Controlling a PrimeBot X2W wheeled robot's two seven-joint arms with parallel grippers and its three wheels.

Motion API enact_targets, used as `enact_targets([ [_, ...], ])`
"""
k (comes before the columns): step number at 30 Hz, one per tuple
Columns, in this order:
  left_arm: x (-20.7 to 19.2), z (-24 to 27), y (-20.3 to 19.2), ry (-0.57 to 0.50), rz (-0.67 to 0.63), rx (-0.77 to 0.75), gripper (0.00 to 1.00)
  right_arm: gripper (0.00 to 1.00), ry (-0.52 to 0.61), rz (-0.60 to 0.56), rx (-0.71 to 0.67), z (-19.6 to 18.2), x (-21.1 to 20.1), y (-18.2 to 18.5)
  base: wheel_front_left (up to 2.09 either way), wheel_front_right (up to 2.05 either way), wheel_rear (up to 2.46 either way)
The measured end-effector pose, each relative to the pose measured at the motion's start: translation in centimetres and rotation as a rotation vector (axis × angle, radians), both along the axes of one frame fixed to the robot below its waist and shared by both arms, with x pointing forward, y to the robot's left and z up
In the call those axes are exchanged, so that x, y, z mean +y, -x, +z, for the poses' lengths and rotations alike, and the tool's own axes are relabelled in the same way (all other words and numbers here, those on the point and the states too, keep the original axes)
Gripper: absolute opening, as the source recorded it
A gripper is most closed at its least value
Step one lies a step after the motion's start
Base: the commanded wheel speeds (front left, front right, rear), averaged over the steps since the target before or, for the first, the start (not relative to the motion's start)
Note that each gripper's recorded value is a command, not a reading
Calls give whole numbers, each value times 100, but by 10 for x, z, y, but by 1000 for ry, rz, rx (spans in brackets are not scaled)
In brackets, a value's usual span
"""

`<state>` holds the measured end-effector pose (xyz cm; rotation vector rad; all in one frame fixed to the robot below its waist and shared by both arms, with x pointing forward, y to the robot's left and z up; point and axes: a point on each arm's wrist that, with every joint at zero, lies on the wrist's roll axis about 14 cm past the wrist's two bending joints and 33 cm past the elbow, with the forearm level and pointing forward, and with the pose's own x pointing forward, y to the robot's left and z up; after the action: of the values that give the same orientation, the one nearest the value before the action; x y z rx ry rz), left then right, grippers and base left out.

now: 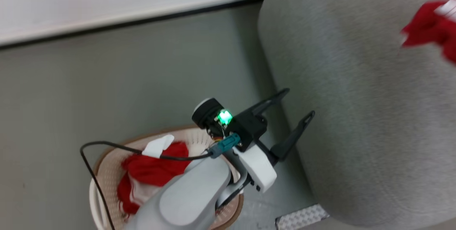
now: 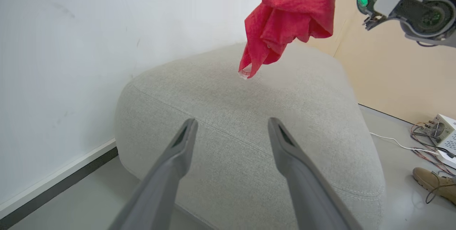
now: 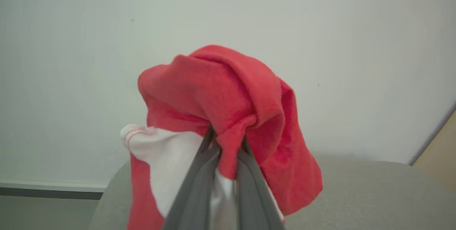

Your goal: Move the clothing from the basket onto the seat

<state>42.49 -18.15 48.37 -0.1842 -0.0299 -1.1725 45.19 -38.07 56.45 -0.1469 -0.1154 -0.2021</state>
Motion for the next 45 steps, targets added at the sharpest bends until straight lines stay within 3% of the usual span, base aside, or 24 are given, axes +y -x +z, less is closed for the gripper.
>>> enact_targets([
  [6,24,-38,-38,-30,103,33,100,0,21,-64,41,-18,-34,-66,0,0,0],
  [14,62,-81,-70,-60,252,104,100,0,-67,-127,72,-56,-56,-136,0,0,0],
  [24,88,-119,-76,-110,333,171,100,0,-198,-146,246,-156,-33,-162,0,0,0],
  [25,88,-117,-76,-108,337,168,100,18,-200,-144,249,-157,-31,-162,0,0,0],
  [26,89,-114,-78,-102,342,163,100,49,-195,-142,249,-154,-32,-160,0,0,0],
  [27,89,-109,-79,-94,347,156,100,100,-189,-143,250,-152,-34,-158,0,0,0],
  [36,91,-73,-72,-50,371,138,100,100,-162,-105,272,-131,-27,-124,0,0,0],
  [45,124,-45,-52,-68,477,130,100,100,-131,-1,187,-79,0,-77,0,0,0],
])
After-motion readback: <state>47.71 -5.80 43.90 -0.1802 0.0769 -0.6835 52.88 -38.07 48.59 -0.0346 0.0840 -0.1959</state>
